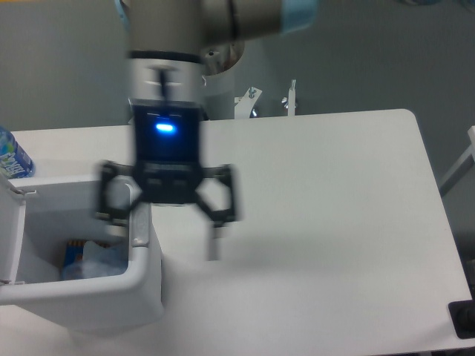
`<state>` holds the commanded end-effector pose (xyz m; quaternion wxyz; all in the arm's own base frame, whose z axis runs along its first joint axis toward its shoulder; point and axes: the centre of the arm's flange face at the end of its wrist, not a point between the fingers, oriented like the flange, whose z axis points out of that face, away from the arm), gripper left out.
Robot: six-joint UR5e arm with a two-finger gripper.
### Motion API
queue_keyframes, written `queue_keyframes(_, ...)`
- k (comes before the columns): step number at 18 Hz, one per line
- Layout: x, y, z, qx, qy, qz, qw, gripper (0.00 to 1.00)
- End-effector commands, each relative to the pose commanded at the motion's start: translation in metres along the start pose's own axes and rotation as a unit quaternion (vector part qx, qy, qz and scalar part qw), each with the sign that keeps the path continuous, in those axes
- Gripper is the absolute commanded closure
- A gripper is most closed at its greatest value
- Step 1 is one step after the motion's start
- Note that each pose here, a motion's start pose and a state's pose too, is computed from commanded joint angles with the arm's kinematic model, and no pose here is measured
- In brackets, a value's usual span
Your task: Place the trash in the trash can
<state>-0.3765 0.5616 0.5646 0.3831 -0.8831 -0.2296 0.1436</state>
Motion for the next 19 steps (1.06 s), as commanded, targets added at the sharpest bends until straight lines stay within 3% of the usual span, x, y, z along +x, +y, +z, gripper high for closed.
queue_keyframes(4, -0.042, 0.025, -0.014, -0.03, -0.03, 0.06, 0.9973, 0.0)
queue_keyframes(6, -0.053, 0.04, -0.009, -0.058, -0.038, 0.108, 0.9917, 0.0)
queue_keyframes(10, -0.075, 0.068, -0.008, -0.137, -0.068, 0.217, 0.9643, 0.0)
queue_keyframes(12, -0.078, 0.077, -0.015, -0.17, -0.063, 0.266, 0.9467, 0.0)
queue_keyframes(14, -0.079, 0.085, -0.024, -0.189, -0.054, 0.294, 0.9354, 0.0)
queue_keyframes(19, -0.083, 0.088, -0.032, -0.193, -0.056, 0.296, 0.9338, 0.0)
